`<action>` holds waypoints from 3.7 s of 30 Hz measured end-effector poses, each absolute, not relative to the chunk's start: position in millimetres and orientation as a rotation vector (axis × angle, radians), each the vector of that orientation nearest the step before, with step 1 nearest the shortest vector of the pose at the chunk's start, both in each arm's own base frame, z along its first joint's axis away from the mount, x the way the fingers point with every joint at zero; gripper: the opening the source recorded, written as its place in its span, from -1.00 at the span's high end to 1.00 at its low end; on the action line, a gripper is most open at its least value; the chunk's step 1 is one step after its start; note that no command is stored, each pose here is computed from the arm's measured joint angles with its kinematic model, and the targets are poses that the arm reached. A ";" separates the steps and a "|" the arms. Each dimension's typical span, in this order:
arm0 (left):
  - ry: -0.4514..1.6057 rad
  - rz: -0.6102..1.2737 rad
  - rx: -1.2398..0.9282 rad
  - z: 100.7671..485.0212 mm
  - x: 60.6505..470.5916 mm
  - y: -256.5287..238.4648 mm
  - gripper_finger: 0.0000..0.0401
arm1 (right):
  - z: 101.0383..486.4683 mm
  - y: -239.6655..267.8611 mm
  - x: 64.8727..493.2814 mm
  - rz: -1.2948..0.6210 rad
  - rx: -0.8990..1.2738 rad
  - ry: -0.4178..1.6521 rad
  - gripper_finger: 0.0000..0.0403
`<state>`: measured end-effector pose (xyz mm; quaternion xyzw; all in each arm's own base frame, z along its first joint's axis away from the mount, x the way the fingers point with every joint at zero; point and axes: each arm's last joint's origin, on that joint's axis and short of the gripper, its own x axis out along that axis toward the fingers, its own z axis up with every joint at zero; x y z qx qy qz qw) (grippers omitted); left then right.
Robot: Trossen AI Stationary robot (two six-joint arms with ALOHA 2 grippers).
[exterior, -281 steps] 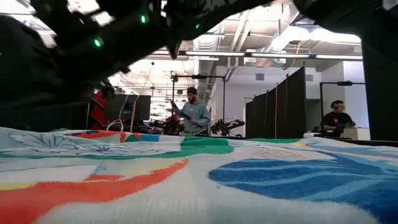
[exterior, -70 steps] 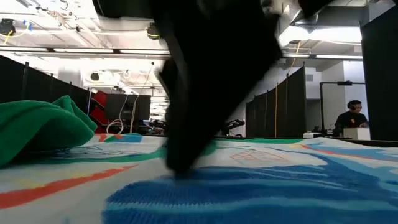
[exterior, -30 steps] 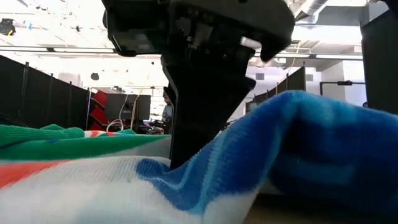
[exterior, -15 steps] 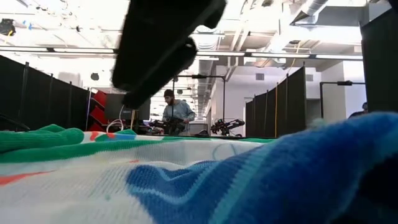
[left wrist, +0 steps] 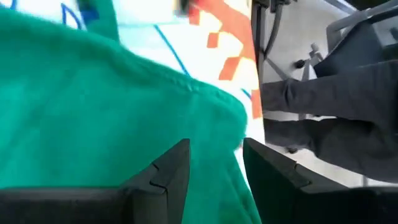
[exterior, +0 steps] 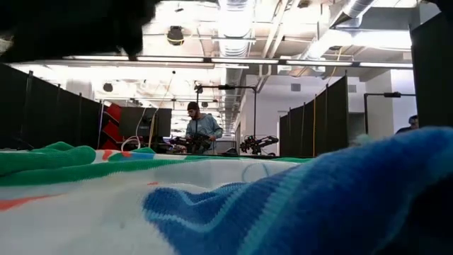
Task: Roll towel
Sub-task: Roll the multicolor dinosaur print towel
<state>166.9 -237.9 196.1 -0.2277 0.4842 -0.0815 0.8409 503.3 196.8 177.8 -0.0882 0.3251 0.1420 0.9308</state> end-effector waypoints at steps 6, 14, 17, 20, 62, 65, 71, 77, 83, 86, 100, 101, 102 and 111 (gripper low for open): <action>1.058 -0.205 -0.636 198.9 141.0 -258.9 0.33 | 149.3 172.9 506.4 0.230 -0.141 0.644 0.05; 1.039 -0.259 -0.752 193.3 137.4 -278.2 0.33 | 127.5 145.4 506.4 0.188 -0.102 0.674 0.05; 1.045 -0.265 -0.779 189.2 139.1 -282.6 0.33 | 120.0 136.2 505.0 0.173 -0.097 0.701 0.05; 1.081 -0.242 -0.770 179.3 138.5 -285.4 0.33 | 115.5 128.1 504.5 0.162 -0.093 0.717 0.05; 1.389 -0.068 -0.779 132.1 77.8 -309.2 0.33 | 132.4 176.5 510.6 0.191 0.095 0.559 0.05; 1.397 -0.064 -0.779 131.9 79.5 -308.5 0.33 | 109.5 184.2 512.6 0.194 0.080 0.616 0.05; 1.415 -0.085 -0.759 131.8 78.8 -308.8 0.33 | 106.3 192.1 509.9 0.217 -0.045 0.761 0.05; 1.413 -0.104 -0.746 131.7 75.2 -309.9 0.33 | 136.7 171.5 500.9 0.254 -0.235 0.912 0.05; 1.414 -0.108 -0.746 131.7 76.1 -309.8 0.33 | 183.5 171.9 509.7 0.342 -0.158 0.682 0.05; 1.426 -0.112 -0.780 135.2 83.0 -308.1 0.33 | 178.8 190.6 513.6 0.394 -0.064 0.593 0.05; 1.326 0.088 -0.609 208.5 109.9 -217.7 0.41 | 139.3 218.2 512.5 0.276 -0.004 0.596 0.05; 1.321 0.146 -0.557 205.7 109.9 -210.0 0.43 | 140.7 217.9 513.2 0.273 -0.020 0.581 0.05; 1.321 0.189 -0.512 201.9 109.7 -203.9 0.45 | 141.8 217.7 514.0 0.276 -0.037 0.567 0.05; 1.325 0.203 -0.575 151.2 109.6 -189.7 0.56 | 113.1 239.3 515.0 0.345 -0.111 0.472 0.05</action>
